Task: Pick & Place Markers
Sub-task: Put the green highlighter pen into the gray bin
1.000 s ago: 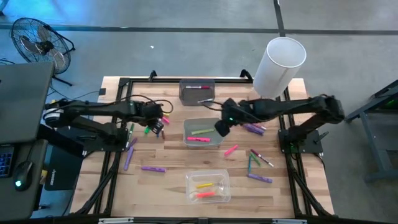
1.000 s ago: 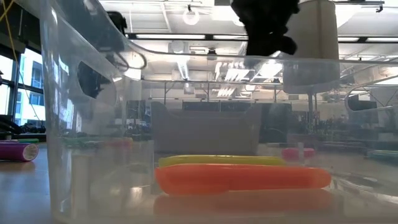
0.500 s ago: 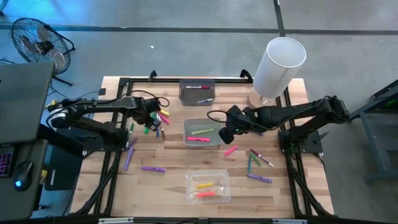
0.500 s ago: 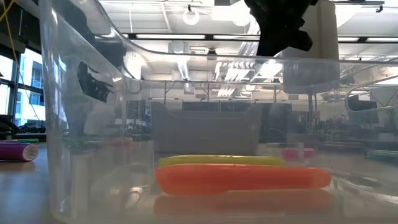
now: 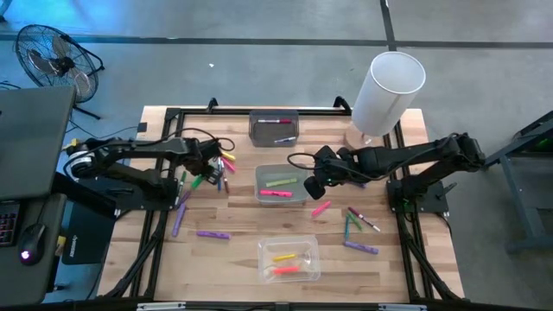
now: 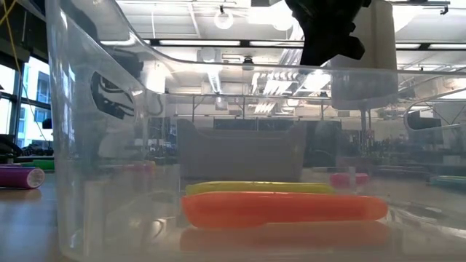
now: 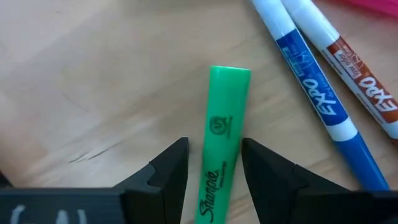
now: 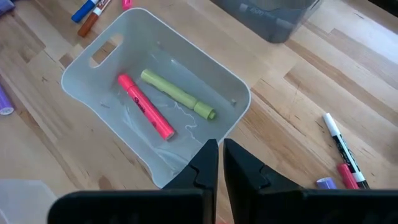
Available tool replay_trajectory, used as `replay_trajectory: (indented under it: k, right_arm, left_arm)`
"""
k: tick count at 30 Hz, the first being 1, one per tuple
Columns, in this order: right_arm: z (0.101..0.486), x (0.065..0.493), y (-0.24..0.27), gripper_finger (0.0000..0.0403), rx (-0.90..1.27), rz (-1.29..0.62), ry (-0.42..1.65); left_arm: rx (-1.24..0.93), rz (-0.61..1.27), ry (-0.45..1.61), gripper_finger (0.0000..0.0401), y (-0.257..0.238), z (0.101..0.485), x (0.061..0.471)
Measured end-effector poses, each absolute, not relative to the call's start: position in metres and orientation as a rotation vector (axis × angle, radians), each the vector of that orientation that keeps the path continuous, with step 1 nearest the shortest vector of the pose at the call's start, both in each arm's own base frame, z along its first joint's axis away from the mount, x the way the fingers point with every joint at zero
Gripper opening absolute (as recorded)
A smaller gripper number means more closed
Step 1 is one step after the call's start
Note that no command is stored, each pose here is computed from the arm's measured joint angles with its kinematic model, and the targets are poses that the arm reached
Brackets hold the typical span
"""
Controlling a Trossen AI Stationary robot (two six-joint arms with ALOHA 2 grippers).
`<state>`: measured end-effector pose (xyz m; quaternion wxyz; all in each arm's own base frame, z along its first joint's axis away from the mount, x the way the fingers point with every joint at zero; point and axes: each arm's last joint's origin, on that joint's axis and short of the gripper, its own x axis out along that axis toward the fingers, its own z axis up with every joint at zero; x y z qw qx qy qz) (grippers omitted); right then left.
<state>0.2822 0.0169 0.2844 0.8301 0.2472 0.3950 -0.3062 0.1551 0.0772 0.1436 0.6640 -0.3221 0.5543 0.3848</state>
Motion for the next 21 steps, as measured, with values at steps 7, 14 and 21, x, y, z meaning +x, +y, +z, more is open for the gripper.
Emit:
replay_trajectory:
  k: [7,14,21]
  right_arm:
    - [0.283,0.280,0.022,0.0014,0.502,-0.624,0.871]
    - [0.278,0.266,0.048,0.0002,0.369,-0.572,0.996]
    - [0.277,0.252,0.081,0.0001,0.262,-0.499,1.037]
  left_arm:
    - [-0.756,0.897,1.272,0.0064,0.073,0.132,0.147]
    - [-0.772,0.868,1.274,0.0054,0.074,0.141,0.151]
    - [-0.778,0.877,1.352,0.0054,0.076,0.182,0.159]
